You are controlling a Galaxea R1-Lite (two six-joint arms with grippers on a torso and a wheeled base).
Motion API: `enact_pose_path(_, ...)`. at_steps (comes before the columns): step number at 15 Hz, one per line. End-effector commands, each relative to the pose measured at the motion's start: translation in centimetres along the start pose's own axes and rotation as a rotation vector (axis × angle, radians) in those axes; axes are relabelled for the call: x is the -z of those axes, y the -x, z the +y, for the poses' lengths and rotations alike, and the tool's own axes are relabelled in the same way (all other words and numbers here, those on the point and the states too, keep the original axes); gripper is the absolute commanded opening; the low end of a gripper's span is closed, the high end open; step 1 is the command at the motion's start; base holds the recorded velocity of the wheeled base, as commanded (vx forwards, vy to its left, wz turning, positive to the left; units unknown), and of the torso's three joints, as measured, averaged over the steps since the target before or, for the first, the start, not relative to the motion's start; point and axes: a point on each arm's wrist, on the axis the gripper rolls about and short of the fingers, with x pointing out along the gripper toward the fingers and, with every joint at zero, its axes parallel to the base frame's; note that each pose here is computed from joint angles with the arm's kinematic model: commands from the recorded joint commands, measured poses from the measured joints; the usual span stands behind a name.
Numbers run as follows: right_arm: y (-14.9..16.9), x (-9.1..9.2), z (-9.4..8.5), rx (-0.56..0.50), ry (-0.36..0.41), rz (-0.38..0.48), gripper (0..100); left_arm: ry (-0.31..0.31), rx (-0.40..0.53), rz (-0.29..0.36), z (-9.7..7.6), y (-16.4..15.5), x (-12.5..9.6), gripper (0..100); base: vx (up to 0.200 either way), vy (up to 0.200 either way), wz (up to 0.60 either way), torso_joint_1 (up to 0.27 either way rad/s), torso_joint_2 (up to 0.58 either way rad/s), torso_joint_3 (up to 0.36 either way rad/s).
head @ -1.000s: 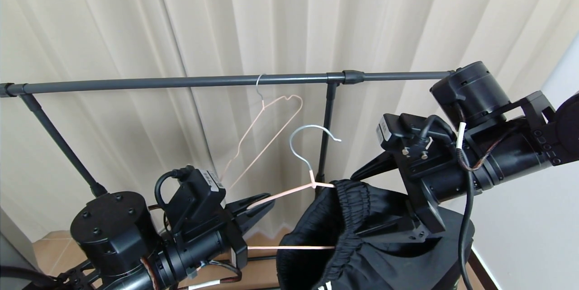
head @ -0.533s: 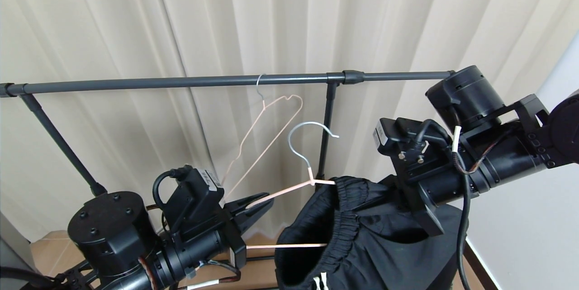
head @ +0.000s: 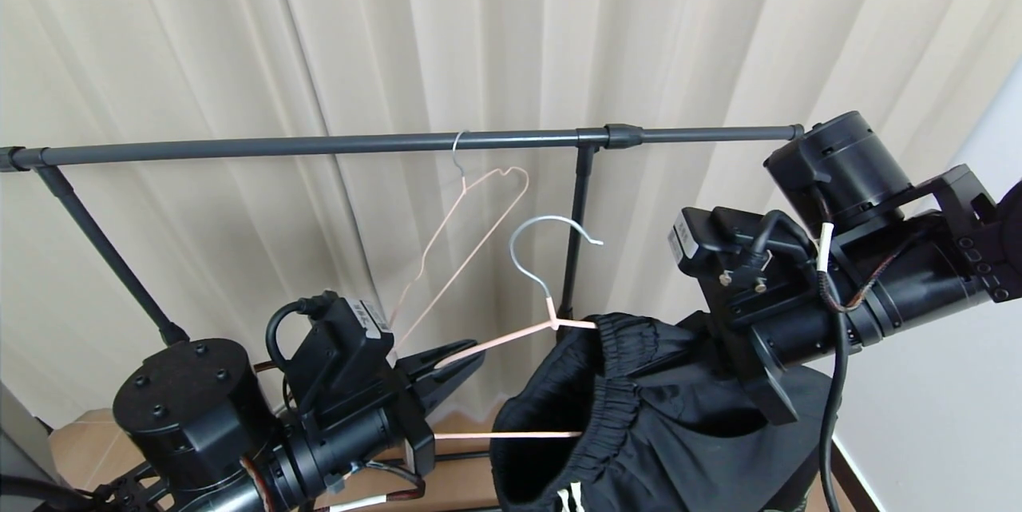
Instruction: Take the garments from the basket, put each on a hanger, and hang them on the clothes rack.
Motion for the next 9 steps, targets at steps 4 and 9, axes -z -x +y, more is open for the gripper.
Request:
enact_pose_path(4,0.8,0.1,0.8,0.005,0.007,-0.007,0,0.0,-0.002,-0.004,0.0,0.1,-0.1,100,0.0,0.0,0.0,0.0,0.0,0.0)
enact_pose_path(9,1.2,0.3,1.2,0.01,0.009,-0.008,0,0.017,-0.03,0.004,0.5,1.2,-0.1,100,0.0,0.0,0.0,0.0,0.0,0.0)
